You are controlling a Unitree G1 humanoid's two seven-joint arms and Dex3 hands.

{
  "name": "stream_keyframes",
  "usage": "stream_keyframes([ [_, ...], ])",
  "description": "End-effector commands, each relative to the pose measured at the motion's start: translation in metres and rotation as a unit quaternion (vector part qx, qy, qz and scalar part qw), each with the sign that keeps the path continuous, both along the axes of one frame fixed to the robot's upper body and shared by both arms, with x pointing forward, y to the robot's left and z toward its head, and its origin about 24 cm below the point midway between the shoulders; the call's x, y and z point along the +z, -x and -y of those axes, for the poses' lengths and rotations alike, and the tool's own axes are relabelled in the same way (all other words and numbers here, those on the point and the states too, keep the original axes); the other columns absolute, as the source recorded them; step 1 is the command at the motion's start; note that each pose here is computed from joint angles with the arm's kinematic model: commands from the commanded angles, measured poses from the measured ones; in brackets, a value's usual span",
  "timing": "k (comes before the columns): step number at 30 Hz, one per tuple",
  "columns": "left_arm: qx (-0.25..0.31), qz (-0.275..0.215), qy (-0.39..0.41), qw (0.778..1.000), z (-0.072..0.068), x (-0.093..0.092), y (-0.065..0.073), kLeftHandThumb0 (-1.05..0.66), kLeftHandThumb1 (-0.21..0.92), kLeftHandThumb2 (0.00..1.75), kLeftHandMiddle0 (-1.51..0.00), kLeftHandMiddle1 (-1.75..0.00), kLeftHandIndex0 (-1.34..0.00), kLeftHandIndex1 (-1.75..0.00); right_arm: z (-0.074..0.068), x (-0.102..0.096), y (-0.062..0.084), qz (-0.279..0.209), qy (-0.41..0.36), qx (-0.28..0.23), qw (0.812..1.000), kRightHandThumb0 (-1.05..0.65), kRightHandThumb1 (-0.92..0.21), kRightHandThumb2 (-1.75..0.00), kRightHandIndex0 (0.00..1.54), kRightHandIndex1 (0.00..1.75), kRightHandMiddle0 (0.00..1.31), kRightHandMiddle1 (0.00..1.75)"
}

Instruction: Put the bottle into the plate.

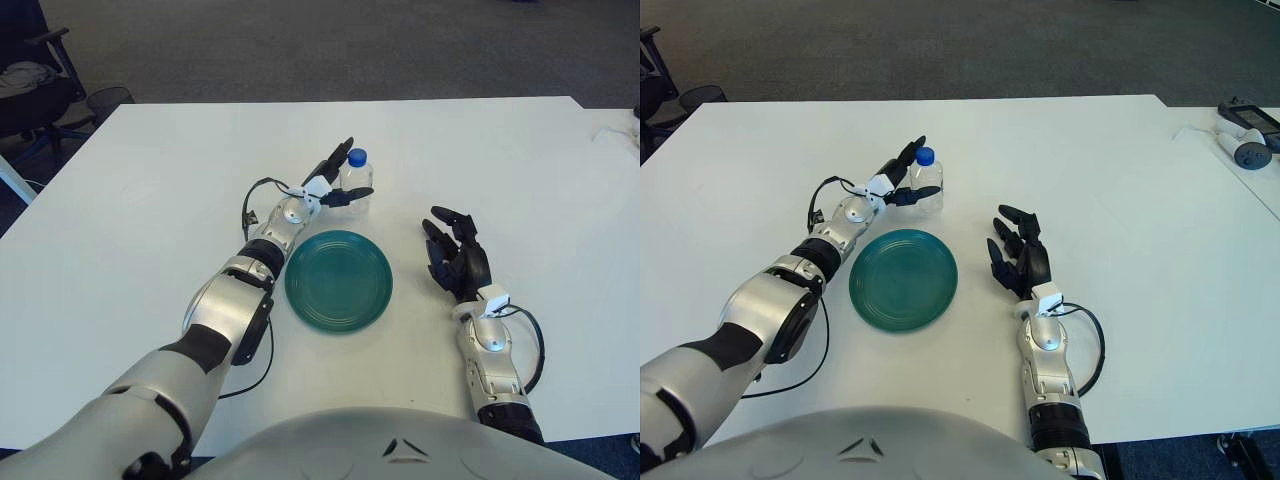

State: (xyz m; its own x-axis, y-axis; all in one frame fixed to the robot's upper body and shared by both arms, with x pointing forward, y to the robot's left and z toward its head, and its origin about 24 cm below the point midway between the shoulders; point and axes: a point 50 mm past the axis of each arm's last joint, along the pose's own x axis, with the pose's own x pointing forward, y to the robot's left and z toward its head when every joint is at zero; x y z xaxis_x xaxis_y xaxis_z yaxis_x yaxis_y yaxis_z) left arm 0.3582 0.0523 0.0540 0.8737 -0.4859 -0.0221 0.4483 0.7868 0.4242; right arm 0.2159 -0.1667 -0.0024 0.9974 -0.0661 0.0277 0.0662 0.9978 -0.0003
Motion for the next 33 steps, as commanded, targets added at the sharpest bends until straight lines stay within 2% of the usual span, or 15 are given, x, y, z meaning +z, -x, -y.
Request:
stream_keyframes([
  [1,0.003,0.006,-0.004,1.0,0.0004,0.0042,-0.003,-1.05,0.92,0.16,0.0,0.0,0.0,0.0,0.0022,-0.0272,0.0199,-0.077,-0.012,-0.011,0.997,-0.73,-0.92,-0.49,0.42,0.08,0.0,0.92],
  [19,0.001,0.018,-0.038,0.999,0.0029,0.0005,-0.0009,-1.05,0.92,0.23,0.0,0.0,0.0,0.0,0.0031,-0.0264,0.0217,-0.074,-0.013,-0.01,0.997,-0.71,-0.92,-0.51,0.42,0.09,0.0,0.93],
  [23,0.0,0.029,-0.058,0.998,0.0037,-0.0013,0.0003,-1.05,0.92,0.24,-0.06,-0.03,-0.06,-0.04,0.0032,-0.0266,0.0222,-0.075,-0.015,-0.01,0.997,-0.7,-0.92,-0.51,0.42,0.09,0.0,0.93],
  [24,0.0,0.031,-0.061,0.998,0.0038,-0.0014,0.0003,-1.05,0.92,0.24,-0.09,-0.03,-0.04,-0.15,0.0032,-0.0266,0.0222,-0.075,-0.016,-0.01,0.997,-0.7,-0.92,-0.51,0.42,0.09,0.0,0.93],
  [25,-0.001,0.035,-0.066,0.997,0.0041,-0.0016,0.0006,-1.05,0.92,0.24,-0.11,-0.03,-0.03,-0.2,0.0032,-0.0267,0.0223,-0.076,-0.016,-0.01,0.997,-0.7,-0.92,-0.51,0.42,0.09,0.0,0.93],
  [27,-0.003,0.042,-0.075,0.996,0.0046,-0.0017,0.0011,-1.05,0.92,0.23,-0.2,-0.06,-0.01,-0.47,0.0034,-0.0267,0.0227,-0.076,-0.017,-0.01,0.997,-0.7,-0.92,-0.52,0.41,0.08,0.0,0.92],
  [30,-0.005,0.063,-0.088,0.994,0.0057,-0.0015,0.0026,-1.04,0.92,0.22,-0.28,-0.12,0.0,-0.71,0.0039,-0.0269,0.0236,-0.077,-0.017,-0.01,0.997,-0.7,-0.92,-0.52,0.41,0.08,0.0,0.91],
  [32,-0.005,0.077,-0.094,0.993,0.0063,-0.0015,0.0038,-1.01,0.92,0.19,-0.31,-0.48,-0.07,-1.08,0.0041,-0.0271,0.0238,-0.078,-0.017,-0.01,0.997,-0.71,-0.92,-0.53,0.4,0.08,0.0,0.9],
  [33,-0.005,0.084,-0.096,0.992,0.0066,-0.0015,0.0044,-1.0,0.92,0.19,-0.31,-0.53,-0.08,-1.13,0.0042,-0.0271,0.0239,-0.078,-0.017,-0.01,0.997,-0.71,-0.92,-0.53,0.4,0.08,0.0,0.89],
])
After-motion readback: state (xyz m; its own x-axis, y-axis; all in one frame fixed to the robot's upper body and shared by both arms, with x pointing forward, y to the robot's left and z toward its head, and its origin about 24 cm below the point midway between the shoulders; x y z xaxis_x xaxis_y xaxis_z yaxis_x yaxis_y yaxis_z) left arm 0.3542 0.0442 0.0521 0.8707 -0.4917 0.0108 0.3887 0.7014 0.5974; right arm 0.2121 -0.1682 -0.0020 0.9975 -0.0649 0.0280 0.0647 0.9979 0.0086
